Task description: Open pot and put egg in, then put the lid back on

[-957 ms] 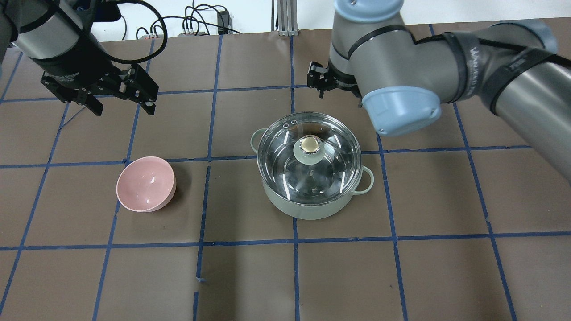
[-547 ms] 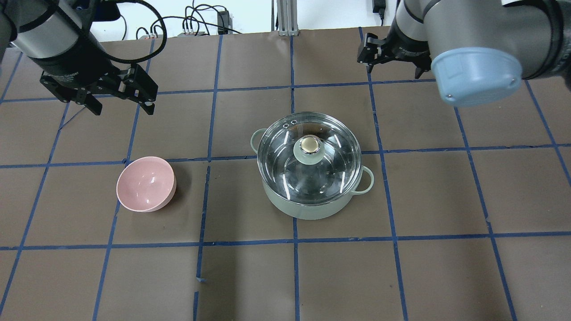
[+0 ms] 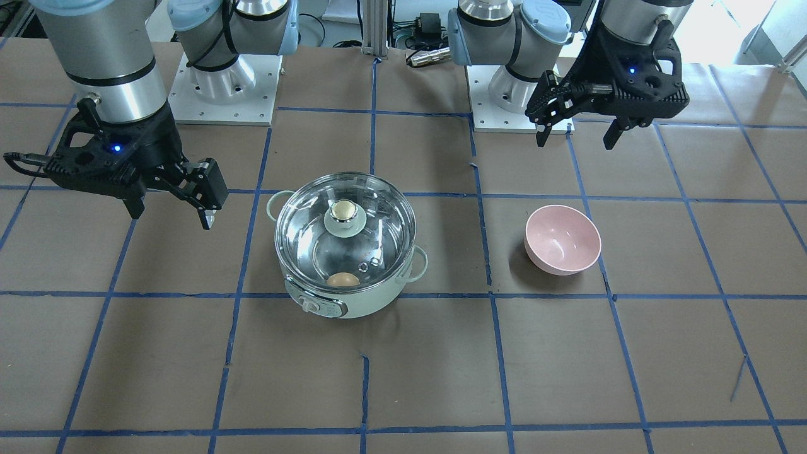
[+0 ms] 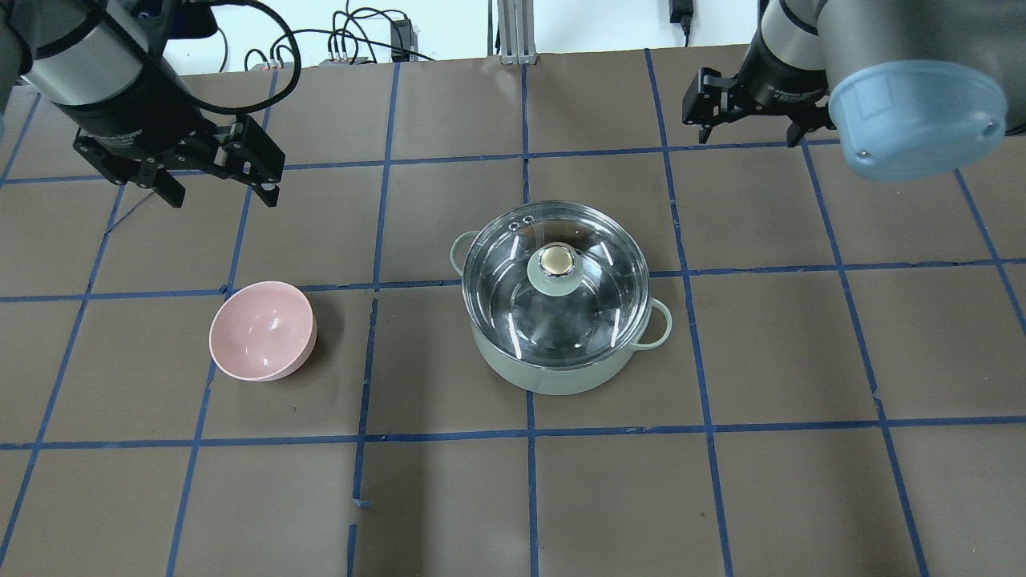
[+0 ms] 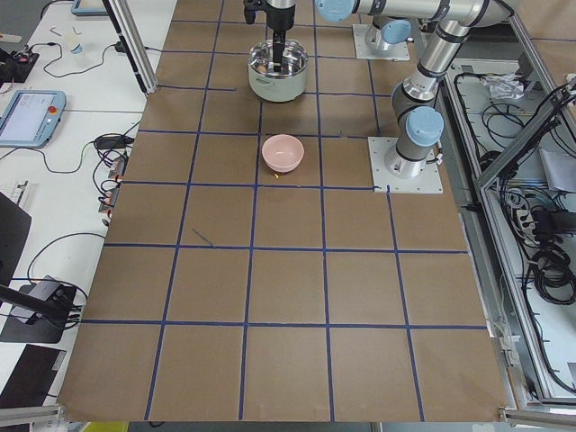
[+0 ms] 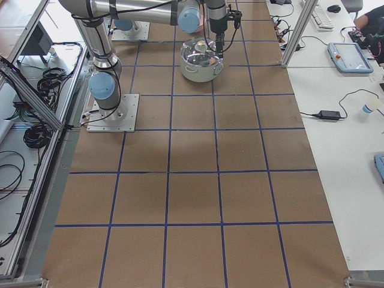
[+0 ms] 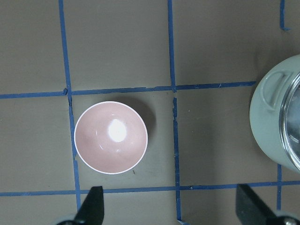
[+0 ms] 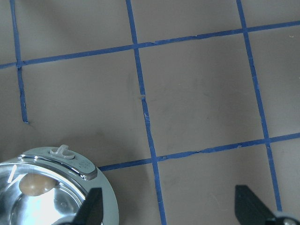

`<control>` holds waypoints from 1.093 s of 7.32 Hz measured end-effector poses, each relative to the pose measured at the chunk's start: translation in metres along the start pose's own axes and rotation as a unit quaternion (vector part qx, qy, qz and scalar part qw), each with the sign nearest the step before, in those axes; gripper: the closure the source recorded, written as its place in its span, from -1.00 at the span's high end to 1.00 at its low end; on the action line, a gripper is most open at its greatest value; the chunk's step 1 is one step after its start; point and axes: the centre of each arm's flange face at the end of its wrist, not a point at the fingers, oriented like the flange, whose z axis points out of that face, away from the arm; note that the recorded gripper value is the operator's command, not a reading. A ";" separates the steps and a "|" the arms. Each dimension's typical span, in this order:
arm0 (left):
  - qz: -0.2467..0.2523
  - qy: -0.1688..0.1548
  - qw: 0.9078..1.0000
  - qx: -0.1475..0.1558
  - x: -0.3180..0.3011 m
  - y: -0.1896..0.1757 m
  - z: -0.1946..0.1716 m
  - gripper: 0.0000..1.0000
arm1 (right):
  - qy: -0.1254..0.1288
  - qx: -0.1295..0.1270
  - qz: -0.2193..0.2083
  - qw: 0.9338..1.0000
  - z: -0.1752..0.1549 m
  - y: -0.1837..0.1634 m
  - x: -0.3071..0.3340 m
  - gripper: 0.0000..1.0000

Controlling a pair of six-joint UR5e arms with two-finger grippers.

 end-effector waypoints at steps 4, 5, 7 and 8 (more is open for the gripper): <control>0.000 0.000 1.000 0.000 0.000 0.000 0.000 1.00 | -0.022 -0.070 -0.001 0.997 -0.001 0.020 -0.003 1.00; 0.000 0.000 1.000 0.000 0.000 0.000 0.000 1.00 | -0.023 -0.077 -0.001 0.997 -0.002 0.022 -0.004 1.00; 0.000 0.000 1.000 -0.001 0.000 0.000 0.001 1.00 | -0.024 -0.081 -0.002 0.996 -0.003 0.025 -0.004 1.00; 0.000 0.000 1.000 -0.001 0.000 0.000 0.001 1.00 | -0.024 -0.081 -0.002 0.996 -0.004 0.026 -0.004 1.00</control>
